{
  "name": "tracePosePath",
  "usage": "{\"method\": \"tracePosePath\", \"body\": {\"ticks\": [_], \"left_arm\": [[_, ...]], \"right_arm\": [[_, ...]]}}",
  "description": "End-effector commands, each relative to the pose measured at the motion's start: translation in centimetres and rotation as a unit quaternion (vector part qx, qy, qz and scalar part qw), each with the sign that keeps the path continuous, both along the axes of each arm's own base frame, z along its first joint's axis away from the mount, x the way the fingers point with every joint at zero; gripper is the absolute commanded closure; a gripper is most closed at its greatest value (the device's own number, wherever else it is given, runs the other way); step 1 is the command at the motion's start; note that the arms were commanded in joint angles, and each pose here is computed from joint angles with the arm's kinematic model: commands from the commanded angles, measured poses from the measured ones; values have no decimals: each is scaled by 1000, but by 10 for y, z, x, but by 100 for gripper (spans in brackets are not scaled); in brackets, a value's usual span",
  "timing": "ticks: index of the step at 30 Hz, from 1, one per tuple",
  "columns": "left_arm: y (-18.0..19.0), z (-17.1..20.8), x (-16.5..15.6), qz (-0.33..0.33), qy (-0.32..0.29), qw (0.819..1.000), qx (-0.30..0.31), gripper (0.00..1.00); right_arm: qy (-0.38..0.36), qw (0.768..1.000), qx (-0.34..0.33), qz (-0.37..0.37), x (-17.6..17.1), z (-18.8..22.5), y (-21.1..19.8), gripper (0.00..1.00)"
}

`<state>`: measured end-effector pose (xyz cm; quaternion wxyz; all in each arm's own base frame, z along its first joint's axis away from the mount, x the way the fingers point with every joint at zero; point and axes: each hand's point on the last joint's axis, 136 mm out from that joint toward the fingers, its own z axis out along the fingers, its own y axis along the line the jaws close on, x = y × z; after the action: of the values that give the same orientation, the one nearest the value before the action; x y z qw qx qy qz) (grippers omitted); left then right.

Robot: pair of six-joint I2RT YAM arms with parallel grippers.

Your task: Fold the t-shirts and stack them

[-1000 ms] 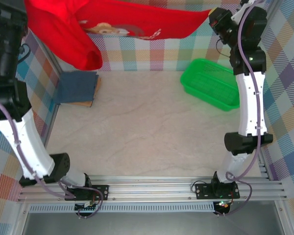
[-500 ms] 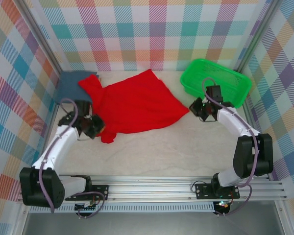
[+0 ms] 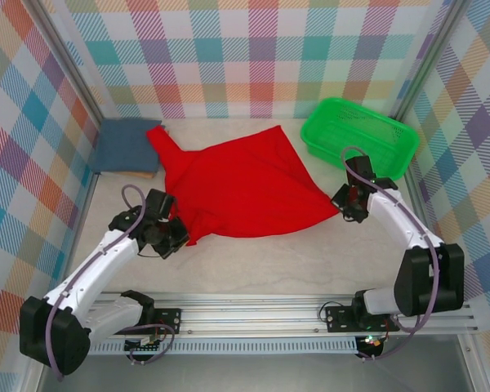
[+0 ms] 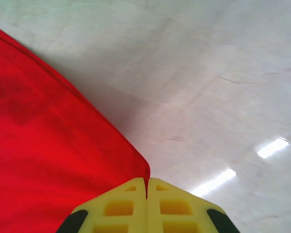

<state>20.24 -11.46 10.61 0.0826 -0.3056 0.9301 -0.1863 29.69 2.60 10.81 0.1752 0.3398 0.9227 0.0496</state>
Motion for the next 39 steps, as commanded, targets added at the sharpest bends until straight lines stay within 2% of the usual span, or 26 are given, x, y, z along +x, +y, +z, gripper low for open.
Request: {"method": "tracePosePath", "body": {"ticks": [1, 5, 9, 11, 13, 15, 17, 21, 26, 32, 35, 39], "left_arm": [[-16, -6, -12, 0, 31, 999, -16, 100], [-50, -10, -19, -38, 41, 998, -34, 100], [-52, -2, -28, -77, 44, 996, 26, 100], [-33, 28, -16, -47, -2, 997, 57, 100], [-12, 82, 7, -6, -89, 992, 87, 100], [11, 151, 31, 39, -201, 972, 115, 100], [25, 222, 53, 71, -323, 936, 122, 100], [43, 330, 68, 90, -467, 866, 154, 100], [66, 429, 59, 120, -573, 791, 175, 100], [82, 518, 41, 139, -653, 720, 188, 100], [76, 544, 44, 122, -673, 702, 200, 100], [66, 561, 66, 105, -680, 689, 225, 100]], "right_arm": [[58, 995, -66, -48, -46, -1, -31, 100], [78, 990, -93, -77, -71, 0, -46, 100], [100, 989, -65, -83, -86, -5, -39, 100], [52, 995, -56, -58, -75, 15, -28, 100], [-51, 997, -61, -6, -50, 54, -13, 100], [-166, 984, -56, 36, -25, 105, 2, 100], [-261, 963, -47, 53, -8, 158, 10, 100], [-395, 916, -42, 47, 6, 254, 10, 100], [-525, 850, -24, 47, 1, 363, 12, 100], [-621, 781, -24, 54, -17, 449, 11, 100], [-646, 761, -20, 56, -22, 474, 12, 100], [-658, 750, -11, 63, -11, 489, 20, 100]]}}
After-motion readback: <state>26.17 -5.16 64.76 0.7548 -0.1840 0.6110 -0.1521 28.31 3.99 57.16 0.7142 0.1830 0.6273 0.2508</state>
